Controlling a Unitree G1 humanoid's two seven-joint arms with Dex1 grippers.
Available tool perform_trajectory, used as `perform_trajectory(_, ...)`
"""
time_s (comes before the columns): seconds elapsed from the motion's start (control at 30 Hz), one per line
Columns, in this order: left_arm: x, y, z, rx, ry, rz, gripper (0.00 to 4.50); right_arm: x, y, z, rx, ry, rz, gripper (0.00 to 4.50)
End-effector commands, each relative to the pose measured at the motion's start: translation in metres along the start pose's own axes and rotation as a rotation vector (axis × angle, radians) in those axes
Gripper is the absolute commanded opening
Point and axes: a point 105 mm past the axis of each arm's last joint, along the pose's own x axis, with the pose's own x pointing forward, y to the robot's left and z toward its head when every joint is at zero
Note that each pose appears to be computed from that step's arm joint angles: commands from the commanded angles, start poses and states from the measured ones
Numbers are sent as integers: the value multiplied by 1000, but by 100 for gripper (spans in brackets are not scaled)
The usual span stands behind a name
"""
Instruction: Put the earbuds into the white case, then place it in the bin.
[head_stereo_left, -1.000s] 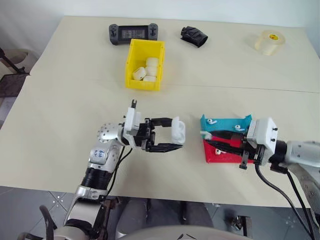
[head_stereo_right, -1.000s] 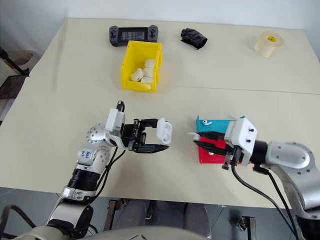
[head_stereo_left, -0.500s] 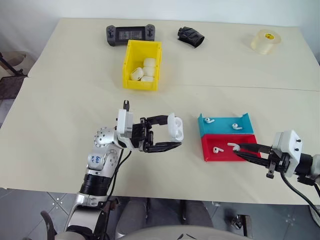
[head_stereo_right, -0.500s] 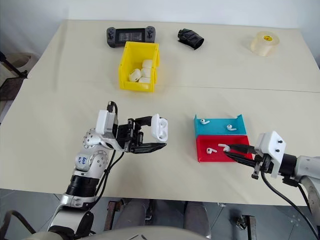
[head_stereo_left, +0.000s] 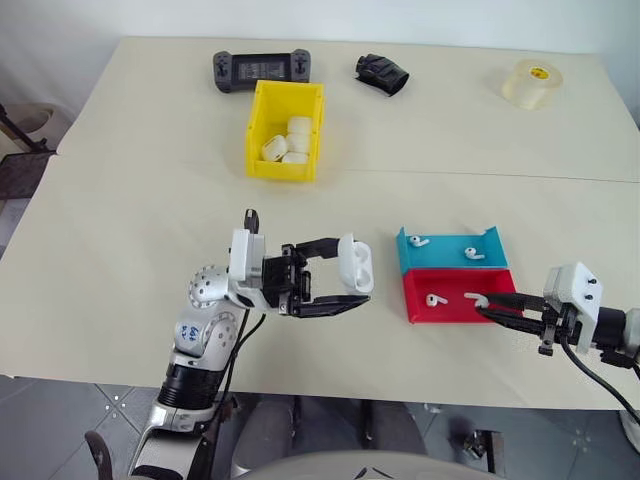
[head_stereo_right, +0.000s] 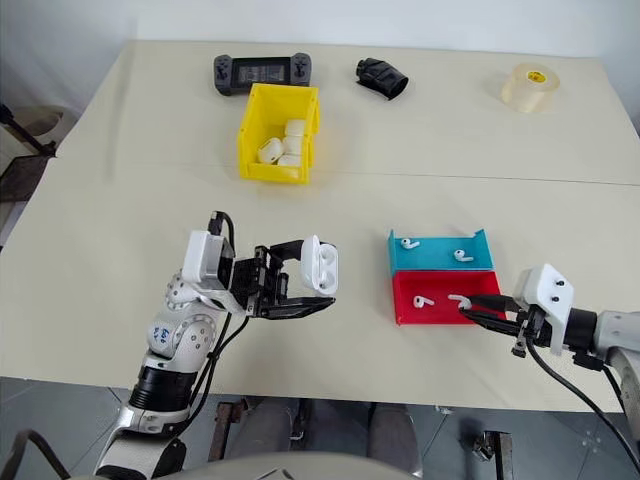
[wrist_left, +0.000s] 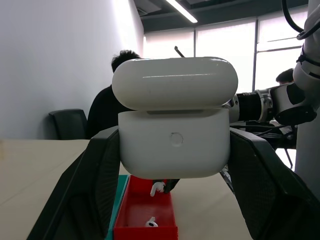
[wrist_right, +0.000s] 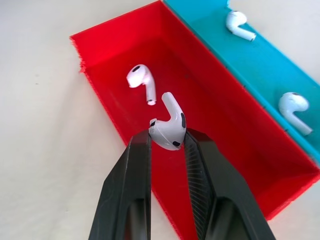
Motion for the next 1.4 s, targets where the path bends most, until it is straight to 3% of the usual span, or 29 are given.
perform_trajectory(0.03,6,-5,12,37,-39,-23,280,-4,0,13,-51,-12,11,93)
perform_trajectory(0.2,6,-4,11,30,-39,-19,280,-5,1,15,25,-14,26,93)
perform_trajectory(0.23,6,-3,11,30,-39,-20,280,-4,0,16,15,-21,17,112)
perform_trajectory(0.33,6,-3,12,31,-38,-22,280,-2,-2,17,-21,-26,1,185)
perform_trajectory(0.57,5,-2,12,29,-33,-27,280,-3,-2,17,-56,-12,-4,429)
perform_trajectory(0.6,5,-2,12,29,-32,-27,280,-4,-3,18,-69,-10,-4,448)
perform_trajectory(0.83,0,-2,13,43,-25,-18,280,-11,4,41,-128,-16,64,448)
perform_trajectory(1.1,-14,-8,18,81,-38,-41,280,-13,8,45,-153,150,114,448)
perform_trajectory(1.4,-15,-12,15,72,-37,-41,280,29,8,64,-79,219,66,448)
